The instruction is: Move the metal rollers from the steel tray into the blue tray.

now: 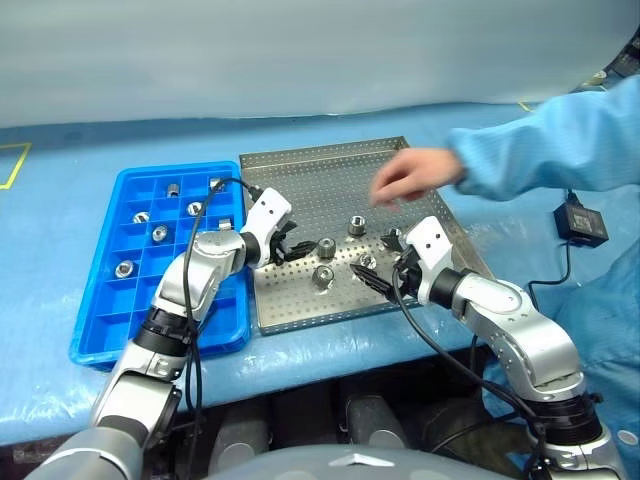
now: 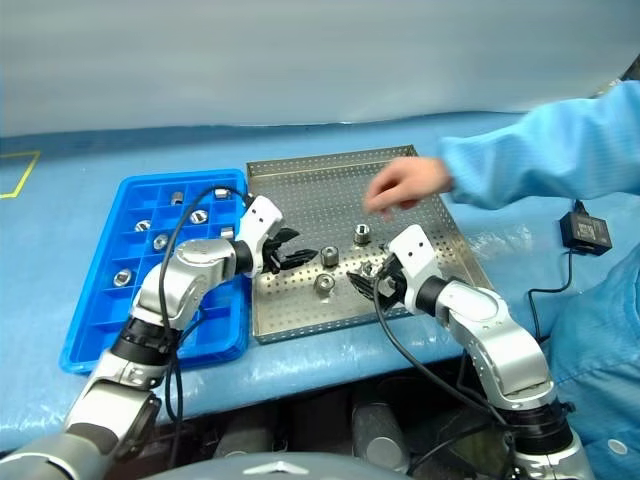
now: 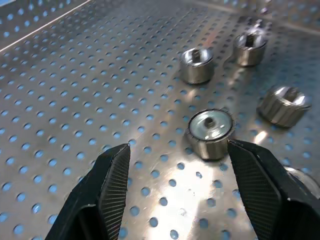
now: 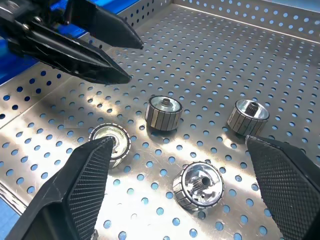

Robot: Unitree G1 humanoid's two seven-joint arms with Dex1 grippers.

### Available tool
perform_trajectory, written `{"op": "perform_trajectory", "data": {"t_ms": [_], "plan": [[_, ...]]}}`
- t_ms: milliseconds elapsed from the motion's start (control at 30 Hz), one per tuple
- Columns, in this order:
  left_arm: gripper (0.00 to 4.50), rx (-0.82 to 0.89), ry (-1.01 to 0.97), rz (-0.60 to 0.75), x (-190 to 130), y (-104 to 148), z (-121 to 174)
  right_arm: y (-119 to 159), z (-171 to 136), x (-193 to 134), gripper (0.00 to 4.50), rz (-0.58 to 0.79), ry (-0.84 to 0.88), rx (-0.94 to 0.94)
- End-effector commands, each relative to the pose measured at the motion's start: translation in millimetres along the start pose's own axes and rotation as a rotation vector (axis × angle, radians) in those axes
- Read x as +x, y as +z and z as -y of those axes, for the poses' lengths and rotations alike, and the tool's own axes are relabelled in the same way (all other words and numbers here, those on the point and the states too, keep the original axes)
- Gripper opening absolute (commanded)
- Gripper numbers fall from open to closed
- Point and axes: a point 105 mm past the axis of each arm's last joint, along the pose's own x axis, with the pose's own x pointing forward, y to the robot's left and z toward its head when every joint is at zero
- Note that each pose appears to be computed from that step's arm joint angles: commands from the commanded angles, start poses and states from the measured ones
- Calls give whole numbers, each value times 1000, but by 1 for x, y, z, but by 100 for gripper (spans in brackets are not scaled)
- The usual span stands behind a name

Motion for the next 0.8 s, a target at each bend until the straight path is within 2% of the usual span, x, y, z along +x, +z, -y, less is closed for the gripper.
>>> {"op": "perform_trajectory", "data": {"t_ms": [33,200,533,667,767,800], "plan": [[333,59,-138,42,-4,14,23,14,-1,-6,450,56,9,-31],[333,96,-180,-39,1,-1,32,16,-15,-9,450,73,83,-43],[333,134,-170,-174,14,-32,33,15,-15,-11,450,75,68,-48],[245,144,-142,-227,16,-42,29,14,-14,-12,450,74,62,-48],[245,135,-146,-220,17,-43,30,14,-14,-11,450,73,59,-49],[226,129,-144,-209,17,-41,31,14,-14,-11,450,73,58,-50]]}}
